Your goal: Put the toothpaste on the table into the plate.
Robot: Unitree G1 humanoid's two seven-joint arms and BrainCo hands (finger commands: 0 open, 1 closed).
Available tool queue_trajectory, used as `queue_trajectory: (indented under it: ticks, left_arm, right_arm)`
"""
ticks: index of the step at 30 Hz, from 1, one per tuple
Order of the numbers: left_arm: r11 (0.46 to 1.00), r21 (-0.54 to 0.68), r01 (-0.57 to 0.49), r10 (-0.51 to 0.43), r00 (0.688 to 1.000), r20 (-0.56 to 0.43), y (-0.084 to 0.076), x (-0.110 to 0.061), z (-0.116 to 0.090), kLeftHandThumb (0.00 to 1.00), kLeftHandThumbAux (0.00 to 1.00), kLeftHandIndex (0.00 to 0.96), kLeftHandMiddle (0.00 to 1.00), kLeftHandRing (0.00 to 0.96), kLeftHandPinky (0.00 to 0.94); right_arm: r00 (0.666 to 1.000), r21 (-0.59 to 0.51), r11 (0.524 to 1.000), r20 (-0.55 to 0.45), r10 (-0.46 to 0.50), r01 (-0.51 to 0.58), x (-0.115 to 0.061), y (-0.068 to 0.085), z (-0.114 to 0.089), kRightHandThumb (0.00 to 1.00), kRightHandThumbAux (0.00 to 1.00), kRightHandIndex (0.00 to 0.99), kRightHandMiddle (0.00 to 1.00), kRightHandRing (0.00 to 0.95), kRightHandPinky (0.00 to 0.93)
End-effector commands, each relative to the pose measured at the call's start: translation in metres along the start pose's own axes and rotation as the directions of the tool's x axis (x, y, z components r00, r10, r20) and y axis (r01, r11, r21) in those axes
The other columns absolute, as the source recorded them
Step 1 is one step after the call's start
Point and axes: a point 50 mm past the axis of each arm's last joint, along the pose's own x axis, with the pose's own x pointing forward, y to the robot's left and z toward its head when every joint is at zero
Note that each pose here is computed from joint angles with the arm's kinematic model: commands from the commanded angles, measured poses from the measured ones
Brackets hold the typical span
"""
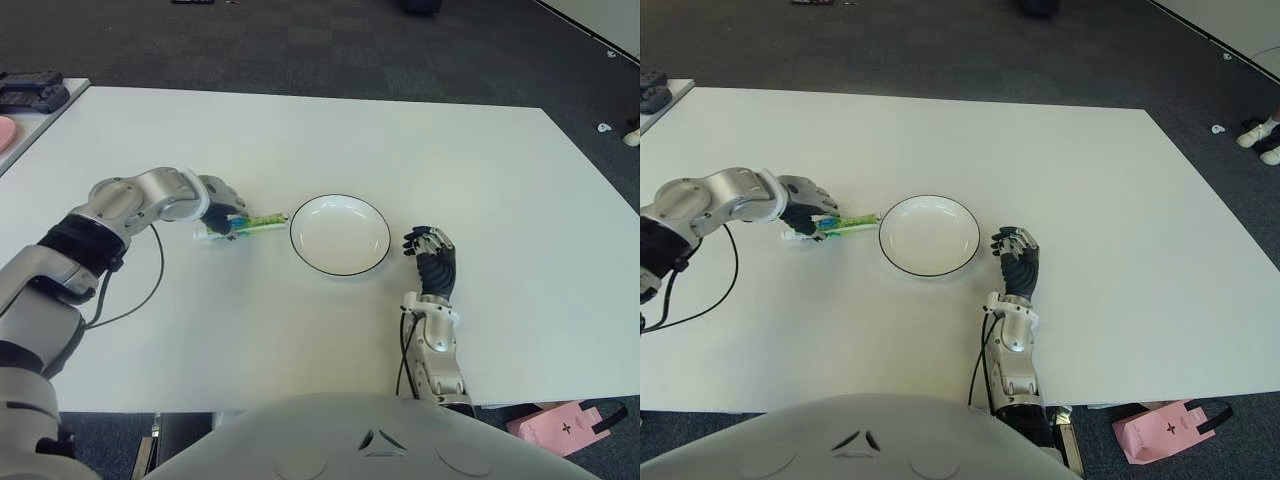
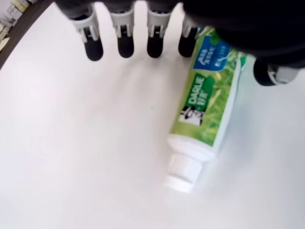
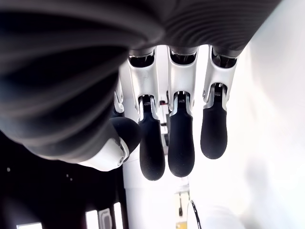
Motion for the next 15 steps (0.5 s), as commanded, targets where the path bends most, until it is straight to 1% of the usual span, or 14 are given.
queue_trajectory:
  ticks: [1, 8, 15]
  left_arm:
    - [0.999, -0.010, 0.034, -0.033, 0.998, 0.055, -0.012, 0.007, 0.017, 0.465, 0.141, 0.000, 0.000, 0.000, 0.000]
    - [1.000, -0.013, 0.013, -0.012, 1.000, 0.026, -0.015, 0.015, 0.026, 0.480, 0.160, 0.000, 0.000, 0.000, 0.000]
    - [1.000, 0.013, -0.002, 0.002, 1.000, -0.010, -0.021, 0.023, 0.036, 0.460, 0.181, 0.000, 0.000, 0.000, 0.000]
  right_arm:
    - [0.971, 0.011, 0.998, -0.234, -0.055, 0.059, -0.030, 0.000, -0.038, 0.706, 0.728, 0.431, 0.546, 0.546, 0.545]
    - [0.964, 0.013, 0.995, -0.249, -0.094, 0.101, -0.031, 0.000, -0.037, 0.706, 0.726, 0.431, 0.546, 0.535, 0.526]
    - [0.964, 0.010, 0.995, -0.248, -0.096, 0.101, -0.031, -0.002, -0.035, 0.706, 0.725, 0.431, 0.547, 0.525, 0.515]
